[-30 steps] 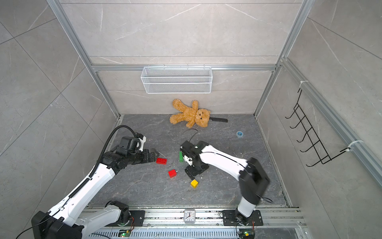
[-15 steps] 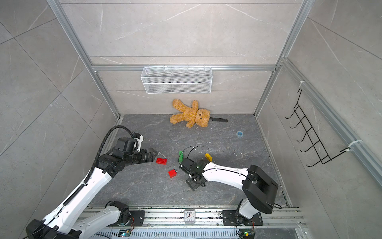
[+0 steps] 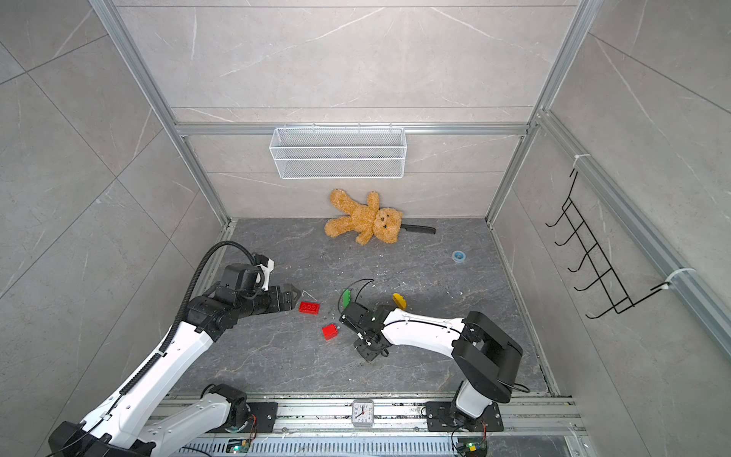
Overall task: Assemble an ice cream with lego
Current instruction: Move the lego brick at the center of the board, then pick up the lego brick from the center of the board.
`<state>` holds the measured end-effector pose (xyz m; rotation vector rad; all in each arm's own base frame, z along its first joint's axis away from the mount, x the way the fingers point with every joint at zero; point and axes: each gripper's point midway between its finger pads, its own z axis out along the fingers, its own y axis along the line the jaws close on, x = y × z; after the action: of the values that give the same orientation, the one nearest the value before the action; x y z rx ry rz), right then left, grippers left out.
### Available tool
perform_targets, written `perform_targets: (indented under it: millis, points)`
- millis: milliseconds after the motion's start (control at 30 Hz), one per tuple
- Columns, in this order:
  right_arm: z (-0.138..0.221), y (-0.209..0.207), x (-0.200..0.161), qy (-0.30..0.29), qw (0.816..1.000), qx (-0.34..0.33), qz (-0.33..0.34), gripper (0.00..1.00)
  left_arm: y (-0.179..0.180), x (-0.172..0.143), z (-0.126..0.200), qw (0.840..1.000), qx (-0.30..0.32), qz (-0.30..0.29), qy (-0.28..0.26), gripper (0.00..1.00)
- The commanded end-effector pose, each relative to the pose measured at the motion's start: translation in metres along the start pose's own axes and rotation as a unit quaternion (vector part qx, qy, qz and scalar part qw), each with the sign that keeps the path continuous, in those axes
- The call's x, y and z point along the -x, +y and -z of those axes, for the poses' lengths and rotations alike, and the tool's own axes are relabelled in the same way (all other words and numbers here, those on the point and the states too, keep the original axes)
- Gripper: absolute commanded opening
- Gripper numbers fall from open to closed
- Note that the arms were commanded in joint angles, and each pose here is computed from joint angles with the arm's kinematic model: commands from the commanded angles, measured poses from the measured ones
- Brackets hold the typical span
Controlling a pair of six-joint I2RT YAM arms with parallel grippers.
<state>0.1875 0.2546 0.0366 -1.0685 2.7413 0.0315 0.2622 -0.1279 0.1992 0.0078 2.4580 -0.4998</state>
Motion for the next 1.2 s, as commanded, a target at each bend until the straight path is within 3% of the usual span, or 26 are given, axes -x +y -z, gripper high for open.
perform_targets:
  millis: [0,267,500,700,767,933,1167]
  points:
    - [-0.001,0.004,0.014,-0.008,1.000,-0.001,-0.004,0.35,0.004,-0.001,0.002,1.000,0.010,-0.014,-0.006,1.00]
    - [-0.006,-0.001,0.038,-0.021,1.000,-0.020,-0.005,0.38,0.007,-0.004,0.000,1.000,0.016,-0.016,-0.002,0.99]
    - [0.004,-0.001,0.053,-0.033,0.999,-0.013,-0.014,0.68,0.018,-0.004,0.004,0.999,0.045,-0.011,-0.010,0.99]
    - [0.051,-0.008,0.067,-0.067,0.996,-0.019,-0.056,0.74,0.037,-0.002,0.007,0.995,0.100,-0.009,-0.015,0.99]
    - [0.068,-0.001,0.077,-0.084,0.993,0.008,-0.086,0.72,0.044,0.003,0.009,0.992,0.120,-0.007,-0.027,0.99]
    - [0.064,0.066,0.093,-0.061,0.971,0.185,-0.137,0.71,0.052,0.014,0.017,0.990,0.134,0.014,-0.052,0.99]
    - [0.023,0.083,0.088,-0.009,0.969,0.197,-0.150,0.73,0.034,0.007,0.004,0.996,0.056,0.037,-0.060,0.99]
